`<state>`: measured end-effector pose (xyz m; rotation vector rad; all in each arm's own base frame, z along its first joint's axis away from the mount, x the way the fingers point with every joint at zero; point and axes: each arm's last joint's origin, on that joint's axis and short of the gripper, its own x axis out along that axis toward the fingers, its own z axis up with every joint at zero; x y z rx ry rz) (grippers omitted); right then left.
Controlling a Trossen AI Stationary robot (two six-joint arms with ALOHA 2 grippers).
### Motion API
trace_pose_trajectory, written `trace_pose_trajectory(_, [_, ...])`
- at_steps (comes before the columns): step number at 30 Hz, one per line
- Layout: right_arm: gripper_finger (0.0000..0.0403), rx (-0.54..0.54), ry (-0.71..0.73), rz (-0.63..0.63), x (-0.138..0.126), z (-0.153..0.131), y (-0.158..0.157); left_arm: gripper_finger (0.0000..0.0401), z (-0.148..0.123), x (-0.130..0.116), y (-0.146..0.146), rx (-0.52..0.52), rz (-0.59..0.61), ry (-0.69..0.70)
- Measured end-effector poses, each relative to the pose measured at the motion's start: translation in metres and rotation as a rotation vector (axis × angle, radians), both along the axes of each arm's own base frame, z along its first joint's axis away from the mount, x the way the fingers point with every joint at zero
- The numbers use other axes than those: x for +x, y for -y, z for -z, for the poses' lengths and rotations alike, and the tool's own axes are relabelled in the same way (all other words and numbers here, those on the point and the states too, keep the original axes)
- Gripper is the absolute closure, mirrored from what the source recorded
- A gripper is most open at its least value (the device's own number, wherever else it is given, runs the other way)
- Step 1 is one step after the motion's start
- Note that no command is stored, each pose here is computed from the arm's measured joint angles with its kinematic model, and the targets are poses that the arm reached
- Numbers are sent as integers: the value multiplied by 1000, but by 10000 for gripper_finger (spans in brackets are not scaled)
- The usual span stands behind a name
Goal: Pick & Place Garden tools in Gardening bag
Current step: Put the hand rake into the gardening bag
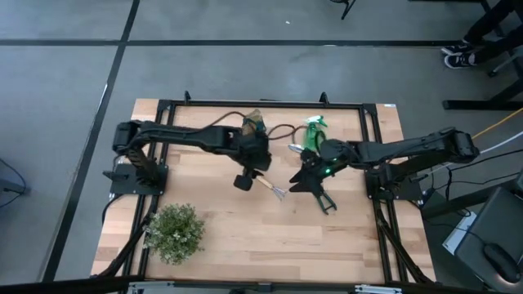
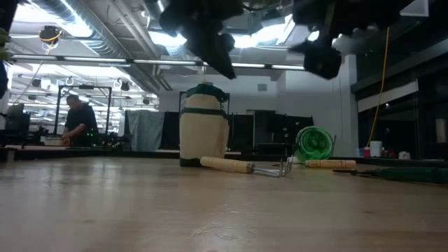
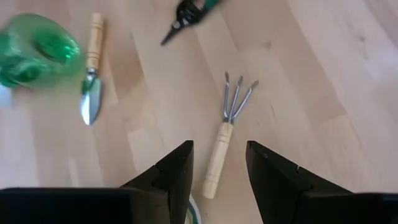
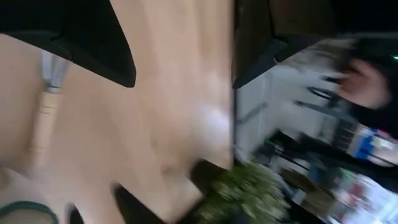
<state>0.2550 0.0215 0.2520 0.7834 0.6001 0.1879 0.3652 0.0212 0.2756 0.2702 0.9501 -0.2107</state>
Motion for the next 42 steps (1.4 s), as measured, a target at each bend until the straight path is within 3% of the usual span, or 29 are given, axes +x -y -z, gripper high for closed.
trace_pose_trajectory(8, [135, 67, 228, -16, -33, -48, 1, 258, 14, 33, 11, 68, 82, -30])
trace_pose_trajectory(14, [135, 77, 511, -24, -56, -86, 2, 258, 38, 53, 15, 63, 90, -101])
trace_pose_trajectory(19, [135, 41, 810, -35, -70, -115, 3, 258, 67, 62, 16, 77, 88, -208])
trace_pose_trajectory(23, [135, -16, 970, -40, -80, -128, 2, 258, 86, 64, 16, 88, 84, -274])
trace_pose_trajectory(38, [135, -43, 980, -40, -76, -127, 2, 260, 124, 70, 16, 100, 131, -352])
trace_pose_trajectory(42, [135, -44, 979, -41, -75, -127, 2, 286, 126, 70, 16, 100, 135, -358])
